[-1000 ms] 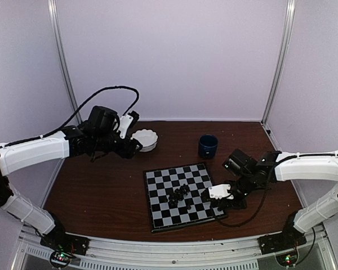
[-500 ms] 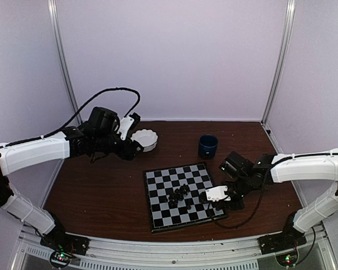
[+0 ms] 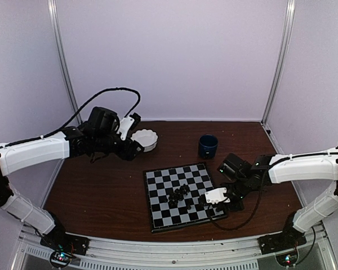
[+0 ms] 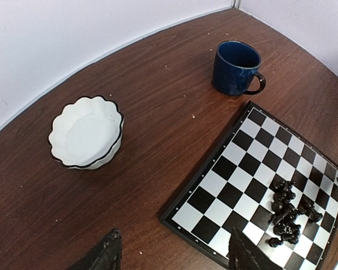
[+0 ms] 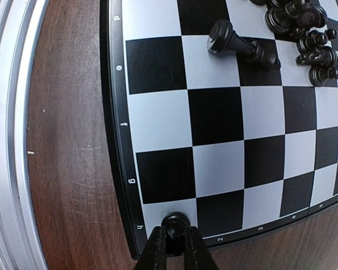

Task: Set up the chess pieces on the board
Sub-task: Place the rook at a8, then pick up the pawn from the chessboard.

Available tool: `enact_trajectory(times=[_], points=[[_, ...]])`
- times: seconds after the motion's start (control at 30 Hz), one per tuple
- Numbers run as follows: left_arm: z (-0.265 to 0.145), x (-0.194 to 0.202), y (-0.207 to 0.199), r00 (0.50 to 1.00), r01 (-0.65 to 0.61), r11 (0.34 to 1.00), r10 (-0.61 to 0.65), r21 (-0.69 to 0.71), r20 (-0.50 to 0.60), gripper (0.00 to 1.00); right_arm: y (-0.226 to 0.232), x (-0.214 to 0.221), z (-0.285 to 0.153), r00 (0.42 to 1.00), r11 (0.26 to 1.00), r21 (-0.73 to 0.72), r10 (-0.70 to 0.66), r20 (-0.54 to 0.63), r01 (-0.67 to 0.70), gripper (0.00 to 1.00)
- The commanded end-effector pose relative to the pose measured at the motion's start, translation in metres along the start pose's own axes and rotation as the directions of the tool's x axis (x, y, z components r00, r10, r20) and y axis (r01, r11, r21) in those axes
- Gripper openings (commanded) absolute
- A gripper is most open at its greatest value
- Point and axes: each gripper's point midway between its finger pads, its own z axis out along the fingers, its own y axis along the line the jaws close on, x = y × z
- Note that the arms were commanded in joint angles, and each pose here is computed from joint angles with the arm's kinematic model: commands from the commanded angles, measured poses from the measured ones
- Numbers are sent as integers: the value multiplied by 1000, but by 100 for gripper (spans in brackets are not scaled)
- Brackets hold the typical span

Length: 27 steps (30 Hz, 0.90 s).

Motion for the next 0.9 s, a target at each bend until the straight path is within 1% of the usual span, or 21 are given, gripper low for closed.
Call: enact_trajectory(times=[0.0, 0.17, 0.4, 0.5, 0.6, 0.7, 0.77, 0.87], points=[[-8, -12, -2, 999, -15, 1000, 15, 13, 46, 64, 3, 5, 3, 1000, 1000, -12, -5, -26, 4, 10], [-8, -12, -3, 999, -16, 1000, 15, 17, 45, 64, 5, 4, 5, 1000, 1000, -22, 0, -26, -1, 15], [-7, -10, -4, 999, -19, 999, 18, 26, 35, 64, -1, -3, -2, 999, 999, 1, 36, -7, -36, 32], [-5, -3, -12, 1000, -13, 998, 13, 69, 5, 60, -8, -13, -19, 998, 998, 20, 52, 24, -53, 39], [-2, 5, -36, 999, -33, 989, 36, 145, -22, 54, -14, -24, -46, 995, 997, 44, 66, 72, -70, 45], [4, 18, -63, 993, -57, 981, 76, 184, -94, 48, -21, -25, -68, 989, 991, 70, 104, 104, -111, 48], [8, 32, -89, 982, -82, 973, 116, 216, -150, 45, -25, -19, -77, 980, 983, 77, 153, 128, -164, 48], [15, 52, -109, 958, -111, 973, 158, 201, -238, 43, -38, -7, -89, 946, 956, 94, 254, 200, -277, 50]])
